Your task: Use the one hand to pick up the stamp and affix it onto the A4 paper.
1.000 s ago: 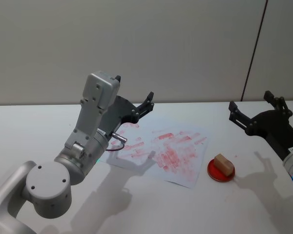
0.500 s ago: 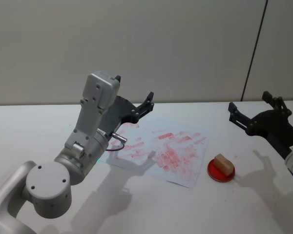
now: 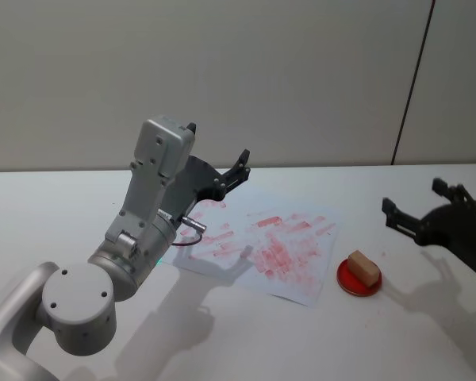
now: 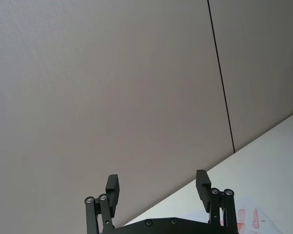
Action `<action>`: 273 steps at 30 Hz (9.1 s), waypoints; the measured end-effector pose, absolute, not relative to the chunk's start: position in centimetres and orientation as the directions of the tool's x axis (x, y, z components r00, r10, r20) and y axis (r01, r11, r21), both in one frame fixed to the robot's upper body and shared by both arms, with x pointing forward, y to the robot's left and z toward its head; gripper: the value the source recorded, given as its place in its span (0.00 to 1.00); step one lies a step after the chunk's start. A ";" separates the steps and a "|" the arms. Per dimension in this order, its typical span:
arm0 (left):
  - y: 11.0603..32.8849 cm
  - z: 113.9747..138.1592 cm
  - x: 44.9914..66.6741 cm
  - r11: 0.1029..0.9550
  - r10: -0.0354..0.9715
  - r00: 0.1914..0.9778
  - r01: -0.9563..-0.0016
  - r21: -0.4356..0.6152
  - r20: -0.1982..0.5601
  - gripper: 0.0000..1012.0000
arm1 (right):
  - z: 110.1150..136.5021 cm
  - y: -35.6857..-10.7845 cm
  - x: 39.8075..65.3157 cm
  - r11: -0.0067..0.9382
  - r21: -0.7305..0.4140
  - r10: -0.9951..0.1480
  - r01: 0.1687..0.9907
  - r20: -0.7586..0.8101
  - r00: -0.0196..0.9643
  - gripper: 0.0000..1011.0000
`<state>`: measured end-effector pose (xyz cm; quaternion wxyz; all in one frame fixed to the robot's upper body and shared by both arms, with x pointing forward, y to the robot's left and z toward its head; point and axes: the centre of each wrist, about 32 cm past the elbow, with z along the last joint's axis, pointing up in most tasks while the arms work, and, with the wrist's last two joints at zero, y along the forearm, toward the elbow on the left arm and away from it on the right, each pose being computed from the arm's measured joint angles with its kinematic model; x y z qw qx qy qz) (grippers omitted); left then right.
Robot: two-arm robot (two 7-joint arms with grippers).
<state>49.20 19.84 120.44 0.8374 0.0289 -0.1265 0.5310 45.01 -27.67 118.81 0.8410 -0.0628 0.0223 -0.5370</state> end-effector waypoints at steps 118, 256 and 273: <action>19.8 120.4 49.2 0.434 0.882 0.404 -0.897 -0.086 0.242 0.99 | 115.2 -23.0 49.1 0.578 -0.334 -0.757 0.744 0.122 0.642 0.22; 19.8 120.4 49.2 0.434 0.882 0.404 -0.897 -0.086 0.242 0.99 | 116.2 -26.4 48.1 0.562 -0.438 -0.776 0.702 0.014 0.630 0.32; 19.8 120.4 49.2 0.434 0.882 0.404 -0.897 -0.086 0.242 0.99 | 115.9 -26.6 47.9 0.559 -0.448 -0.775 0.698 0.017 0.632 0.86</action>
